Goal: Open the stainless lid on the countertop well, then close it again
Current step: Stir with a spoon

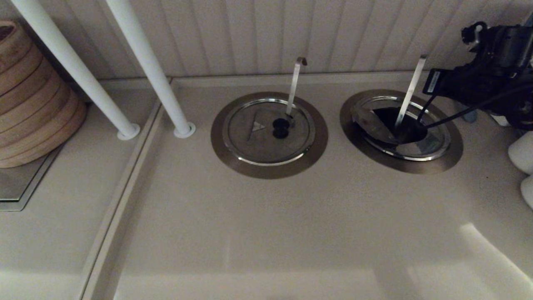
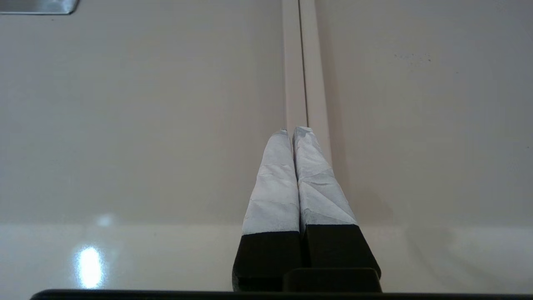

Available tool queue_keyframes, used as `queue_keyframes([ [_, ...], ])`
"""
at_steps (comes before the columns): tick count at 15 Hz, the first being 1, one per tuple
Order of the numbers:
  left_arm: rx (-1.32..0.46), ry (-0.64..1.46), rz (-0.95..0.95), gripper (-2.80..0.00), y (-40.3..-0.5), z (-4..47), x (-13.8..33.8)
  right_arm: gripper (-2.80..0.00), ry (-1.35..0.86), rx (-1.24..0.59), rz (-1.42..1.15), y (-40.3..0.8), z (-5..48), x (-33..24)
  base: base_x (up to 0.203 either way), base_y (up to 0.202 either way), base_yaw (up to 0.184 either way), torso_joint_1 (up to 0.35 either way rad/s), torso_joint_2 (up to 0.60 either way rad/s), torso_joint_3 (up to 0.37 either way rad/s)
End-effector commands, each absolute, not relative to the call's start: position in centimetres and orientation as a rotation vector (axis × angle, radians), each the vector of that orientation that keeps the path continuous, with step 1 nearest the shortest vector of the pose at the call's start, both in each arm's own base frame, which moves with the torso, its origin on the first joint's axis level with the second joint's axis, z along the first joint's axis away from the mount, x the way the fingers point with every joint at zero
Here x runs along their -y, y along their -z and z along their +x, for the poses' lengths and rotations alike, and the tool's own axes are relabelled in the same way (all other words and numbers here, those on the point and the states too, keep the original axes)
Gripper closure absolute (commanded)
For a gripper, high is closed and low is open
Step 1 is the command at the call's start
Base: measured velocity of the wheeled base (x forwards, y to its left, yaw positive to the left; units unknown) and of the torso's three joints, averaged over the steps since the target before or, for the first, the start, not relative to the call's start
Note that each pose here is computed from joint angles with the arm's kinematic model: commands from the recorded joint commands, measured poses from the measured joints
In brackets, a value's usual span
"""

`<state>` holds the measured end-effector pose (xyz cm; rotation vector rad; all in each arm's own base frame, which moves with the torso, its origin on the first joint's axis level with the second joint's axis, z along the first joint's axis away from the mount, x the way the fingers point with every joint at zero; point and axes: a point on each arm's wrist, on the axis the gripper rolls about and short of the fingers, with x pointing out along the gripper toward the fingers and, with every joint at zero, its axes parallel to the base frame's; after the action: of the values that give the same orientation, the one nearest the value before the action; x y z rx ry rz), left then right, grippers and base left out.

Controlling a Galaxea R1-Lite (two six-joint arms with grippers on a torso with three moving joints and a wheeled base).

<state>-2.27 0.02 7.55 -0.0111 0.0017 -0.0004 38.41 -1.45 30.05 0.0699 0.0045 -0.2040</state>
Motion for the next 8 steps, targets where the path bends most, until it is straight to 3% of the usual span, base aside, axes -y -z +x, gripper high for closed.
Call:
queue_keyframes([
  [1, -0.002, 0.000, -0.012, 0.00, -7.6, -2.3, 0.0, -2.80, 0.237, -0.004, 0.072, -28.5, 40.8, 2.1, 0.000, 0.000, 0.000, 0.000, 0.00, 0.000],
  [8, -0.002, 0.000, -0.012, 0.00, -7.6, -2.3, 0.0, -2.80, 0.264, 0.018, 0.085, -26.7, 43.2, 2.5, 0.000, 0.000, 0.000, 0.000, 0.00, 0.000],
])
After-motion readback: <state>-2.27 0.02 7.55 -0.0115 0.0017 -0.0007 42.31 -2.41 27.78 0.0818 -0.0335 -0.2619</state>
